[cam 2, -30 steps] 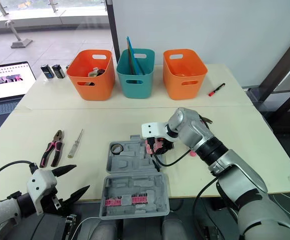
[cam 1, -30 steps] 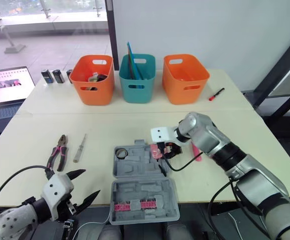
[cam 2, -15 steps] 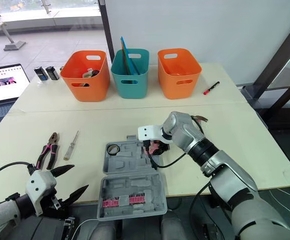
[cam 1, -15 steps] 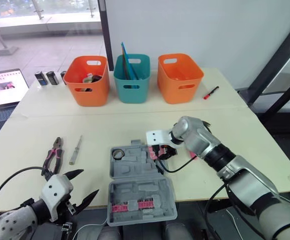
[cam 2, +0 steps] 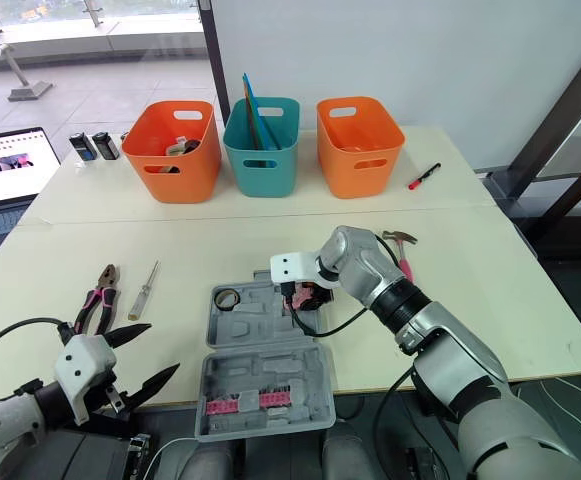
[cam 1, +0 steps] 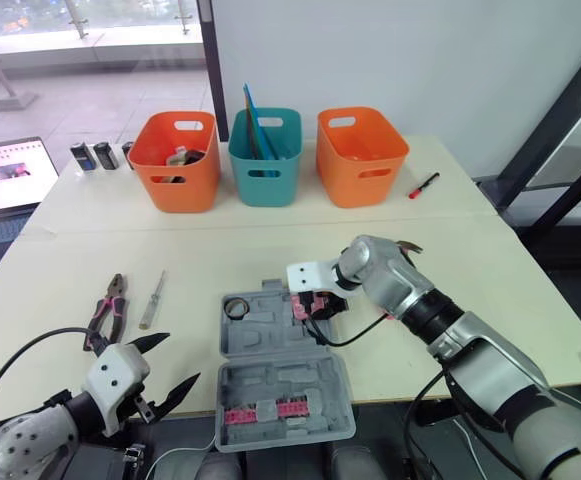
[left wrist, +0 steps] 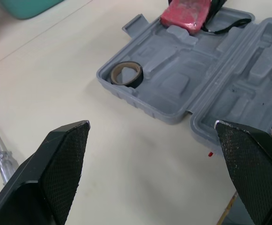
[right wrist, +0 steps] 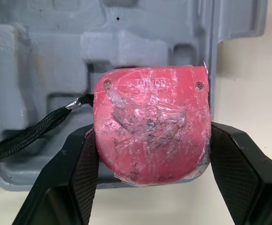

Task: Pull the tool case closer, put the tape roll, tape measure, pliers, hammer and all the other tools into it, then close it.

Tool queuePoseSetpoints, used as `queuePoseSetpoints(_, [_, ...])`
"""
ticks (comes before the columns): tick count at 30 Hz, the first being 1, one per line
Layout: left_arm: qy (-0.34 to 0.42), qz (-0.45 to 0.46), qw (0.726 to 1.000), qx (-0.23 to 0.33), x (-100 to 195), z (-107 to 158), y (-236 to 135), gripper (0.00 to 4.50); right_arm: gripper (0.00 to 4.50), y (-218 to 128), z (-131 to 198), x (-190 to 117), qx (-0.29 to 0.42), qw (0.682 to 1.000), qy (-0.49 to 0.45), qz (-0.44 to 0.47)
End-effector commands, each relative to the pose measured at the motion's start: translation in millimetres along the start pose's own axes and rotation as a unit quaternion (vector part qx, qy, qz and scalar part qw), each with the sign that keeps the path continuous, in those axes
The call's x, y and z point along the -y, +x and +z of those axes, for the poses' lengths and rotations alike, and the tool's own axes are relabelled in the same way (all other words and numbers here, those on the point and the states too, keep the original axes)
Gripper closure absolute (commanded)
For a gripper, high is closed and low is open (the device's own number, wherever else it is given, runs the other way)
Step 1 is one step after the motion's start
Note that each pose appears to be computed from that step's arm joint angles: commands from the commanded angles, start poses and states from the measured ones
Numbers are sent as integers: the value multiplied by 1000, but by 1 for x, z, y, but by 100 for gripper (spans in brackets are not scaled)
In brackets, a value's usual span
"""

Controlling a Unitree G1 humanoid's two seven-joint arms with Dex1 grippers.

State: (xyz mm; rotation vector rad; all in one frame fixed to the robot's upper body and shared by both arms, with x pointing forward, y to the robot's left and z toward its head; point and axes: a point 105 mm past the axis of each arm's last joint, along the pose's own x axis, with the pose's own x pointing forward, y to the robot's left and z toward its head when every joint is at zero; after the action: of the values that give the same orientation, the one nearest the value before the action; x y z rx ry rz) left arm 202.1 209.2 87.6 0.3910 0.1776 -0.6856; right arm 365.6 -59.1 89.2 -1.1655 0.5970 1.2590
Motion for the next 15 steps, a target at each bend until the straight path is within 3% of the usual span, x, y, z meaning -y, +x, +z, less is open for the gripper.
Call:
queuePoseSetpoints(1, [0,-2,1000,6,1,3,0,0,4,-18,13,11,31,999,-8,-21])
queuePoseSetpoints(7, [-11,-5,1000,15,2,5,1,0,4,-57,22,17,98,995,3,-35])
queuePoseSetpoints(9, [-14,-4,1000,20,1,7,1,0,4,-67,26,17,144,989,10,-41])
queuePoseSetpoints(12, [-39,7,998,45,-4,16,7,0,4,-84,36,13,274,959,29,-59])
queuePoseSetpoints(15, [-73,-9,995,71,-2,27,14,0,4,-83,23,-1,305,948,89,-17])
